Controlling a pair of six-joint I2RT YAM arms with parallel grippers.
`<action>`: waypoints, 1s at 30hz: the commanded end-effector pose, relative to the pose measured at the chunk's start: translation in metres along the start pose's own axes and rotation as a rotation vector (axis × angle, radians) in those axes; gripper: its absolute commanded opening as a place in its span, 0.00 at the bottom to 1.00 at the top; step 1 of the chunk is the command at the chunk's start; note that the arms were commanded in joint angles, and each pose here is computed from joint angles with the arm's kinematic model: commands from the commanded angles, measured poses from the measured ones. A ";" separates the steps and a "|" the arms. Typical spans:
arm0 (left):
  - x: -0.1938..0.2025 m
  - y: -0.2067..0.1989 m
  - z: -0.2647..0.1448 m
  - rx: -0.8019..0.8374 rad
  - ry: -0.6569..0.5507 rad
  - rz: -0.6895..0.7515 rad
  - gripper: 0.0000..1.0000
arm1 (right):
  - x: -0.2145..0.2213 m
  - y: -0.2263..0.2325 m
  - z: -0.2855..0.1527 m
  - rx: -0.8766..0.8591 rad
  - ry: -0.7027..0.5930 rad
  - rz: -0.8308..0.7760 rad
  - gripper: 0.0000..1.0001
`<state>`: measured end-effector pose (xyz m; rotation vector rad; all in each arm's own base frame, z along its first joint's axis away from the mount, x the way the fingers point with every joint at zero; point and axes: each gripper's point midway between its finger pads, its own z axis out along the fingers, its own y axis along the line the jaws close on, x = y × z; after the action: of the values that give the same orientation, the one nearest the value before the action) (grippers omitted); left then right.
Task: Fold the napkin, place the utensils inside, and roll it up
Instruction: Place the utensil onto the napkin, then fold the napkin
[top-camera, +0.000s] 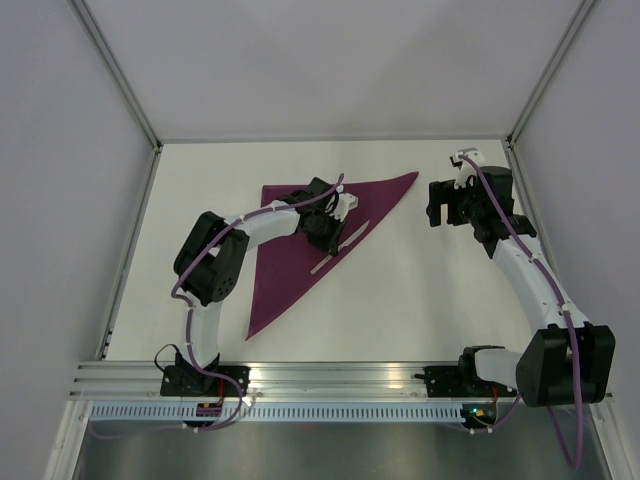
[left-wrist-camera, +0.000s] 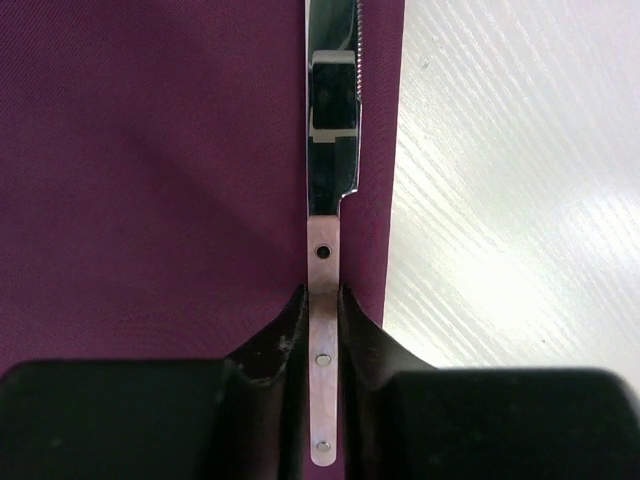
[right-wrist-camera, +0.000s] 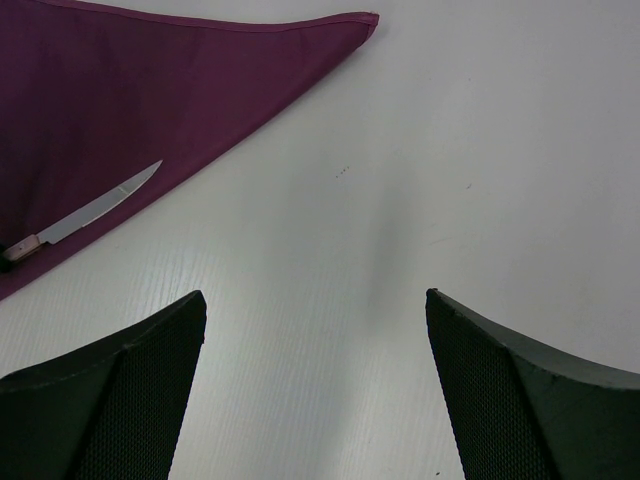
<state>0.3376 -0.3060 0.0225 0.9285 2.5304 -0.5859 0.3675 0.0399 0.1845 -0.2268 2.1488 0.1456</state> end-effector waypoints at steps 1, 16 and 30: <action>-0.019 -0.012 -0.016 0.017 -0.067 -0.007 0.21 | -0.010 -0.005 -0.002 0.022 -0.020 -0.008 0.95; -0.075 -0.016 -0.092 -0.075 -0.258 0.005 0.43 | -0.014 0.006 -0.006 -0.030 -0.035 -0.011 0.95; -0.064 -0.004 -0.423 -0.380 -0.948 -0.345 0.52 | 0.018 0.261 -0.014 -0.404 -0.095 -0.531 0.88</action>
<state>0.3177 -0.1598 0.4005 0.1766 1.7985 -0.4808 0.2945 0.2596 0.1769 -0.9337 1.9588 0.3384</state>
